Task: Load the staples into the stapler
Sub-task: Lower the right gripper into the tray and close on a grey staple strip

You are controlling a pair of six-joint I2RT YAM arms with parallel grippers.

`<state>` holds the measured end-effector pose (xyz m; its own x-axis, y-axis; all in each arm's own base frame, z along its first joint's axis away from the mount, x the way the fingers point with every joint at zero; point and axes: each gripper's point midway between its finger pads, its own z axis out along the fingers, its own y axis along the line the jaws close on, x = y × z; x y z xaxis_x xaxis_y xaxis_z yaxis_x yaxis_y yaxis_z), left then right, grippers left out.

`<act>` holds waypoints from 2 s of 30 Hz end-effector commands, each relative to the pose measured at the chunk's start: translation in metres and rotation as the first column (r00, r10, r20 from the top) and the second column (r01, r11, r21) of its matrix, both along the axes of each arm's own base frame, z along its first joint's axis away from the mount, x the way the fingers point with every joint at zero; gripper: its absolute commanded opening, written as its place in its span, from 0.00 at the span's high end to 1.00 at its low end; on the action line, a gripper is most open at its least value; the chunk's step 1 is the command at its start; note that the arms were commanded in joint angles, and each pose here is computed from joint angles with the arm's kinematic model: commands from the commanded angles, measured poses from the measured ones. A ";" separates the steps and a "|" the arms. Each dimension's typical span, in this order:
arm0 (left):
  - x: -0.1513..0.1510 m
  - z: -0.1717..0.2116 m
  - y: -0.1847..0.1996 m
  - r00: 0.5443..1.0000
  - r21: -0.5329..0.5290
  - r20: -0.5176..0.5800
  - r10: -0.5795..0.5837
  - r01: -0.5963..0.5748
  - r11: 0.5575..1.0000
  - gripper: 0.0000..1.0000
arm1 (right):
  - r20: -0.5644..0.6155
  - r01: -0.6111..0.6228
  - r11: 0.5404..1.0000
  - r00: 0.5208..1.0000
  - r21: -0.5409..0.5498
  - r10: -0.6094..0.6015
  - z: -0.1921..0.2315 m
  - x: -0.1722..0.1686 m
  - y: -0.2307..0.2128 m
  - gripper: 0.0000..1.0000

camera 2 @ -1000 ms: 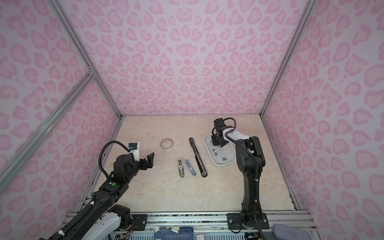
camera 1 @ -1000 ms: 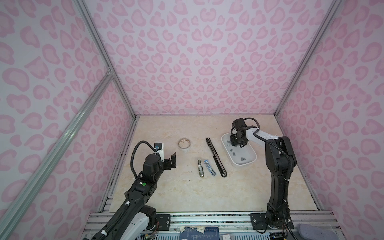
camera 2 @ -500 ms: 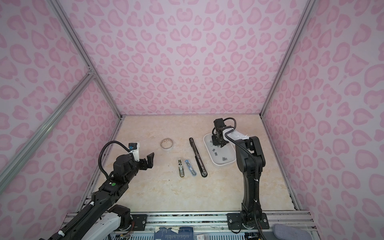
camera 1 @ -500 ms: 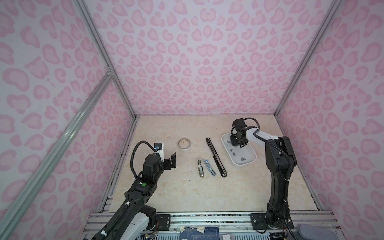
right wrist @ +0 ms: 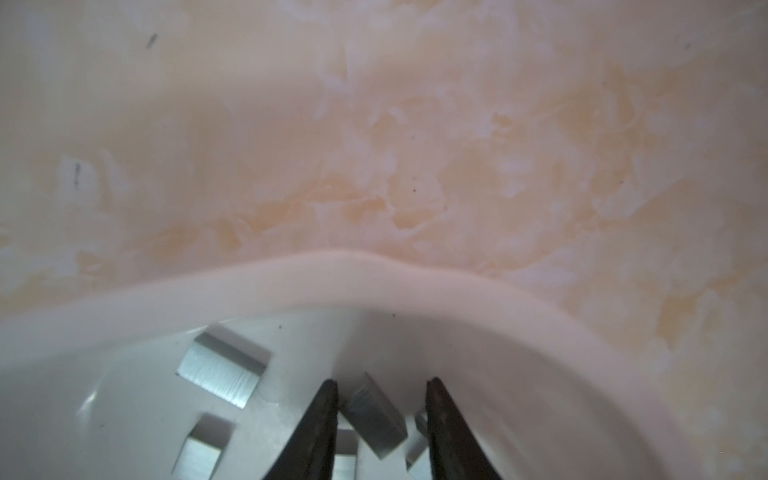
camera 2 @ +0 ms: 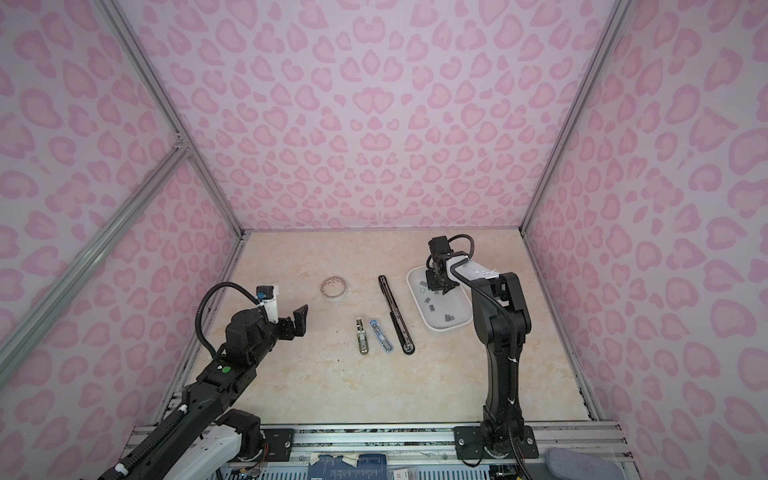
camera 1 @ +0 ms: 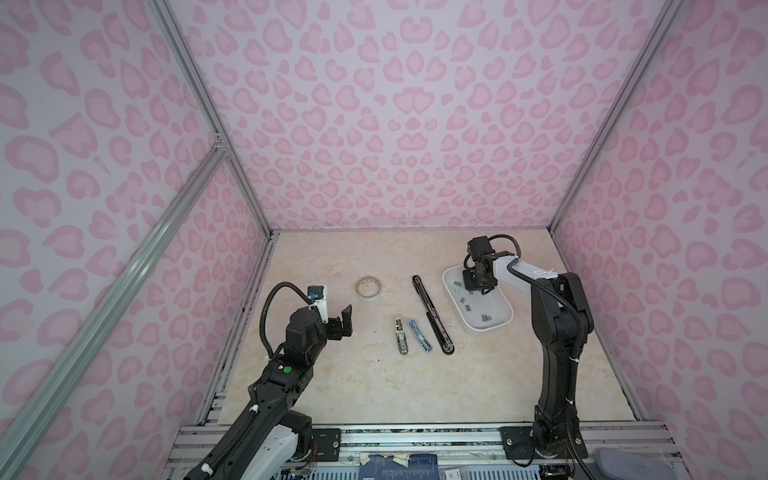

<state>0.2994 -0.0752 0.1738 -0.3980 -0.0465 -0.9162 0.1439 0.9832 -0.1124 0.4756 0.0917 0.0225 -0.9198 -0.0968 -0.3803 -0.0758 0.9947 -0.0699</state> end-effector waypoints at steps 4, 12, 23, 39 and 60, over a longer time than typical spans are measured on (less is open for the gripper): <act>0.001 0.006 -0.002 1.000 -0.007 0.018 -0.008 0.008 1.000 0.01 | -0.080 0.003 1.000 0.997 -0.027 -0.005 -0.016 -0.014 -0.006 0.71; 0.001 0.005 -0.001 1.000 -0.006 0.017 -0.006 0.006 1.000 0.01 | -0.097 0.000 1.000 0.995 -0.015 -0.001 -0.020 -0.017 -0.005 0.77; 0.001 0.005 -0.001 1.000 -0.005 0.017 -0.004 0.004 1.000 0.00 | -0.097 -0.004 1.000 0.995 -0.002 0.004 -0.016 -0.021 -0.004 0.74; 0.001 0.006 -0.002 1.000 -0.008 0.019 -0.007 0.007 1.000 0.01 | -0.106 -0.006 1.000 0.994 0.008 0.006 -0.019 -0.022 -0.001 0.84; -0.019 -0.009 0.002 0.999 -0.142 -0.035 0.034 -0.039 0.989 0.04 | 0.009 0.045 0.999 0.999 0.019 -0.045 0.029 -0.030 -0.003 0.87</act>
<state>0.2806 -0.0773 0.1635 -0.4344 -0.1610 -0.8862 0.1298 0.9624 -0.2385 0.4494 0.0869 0.0457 -0.9234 -0.0581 -0.3794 -0.0411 0.9978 -0.0528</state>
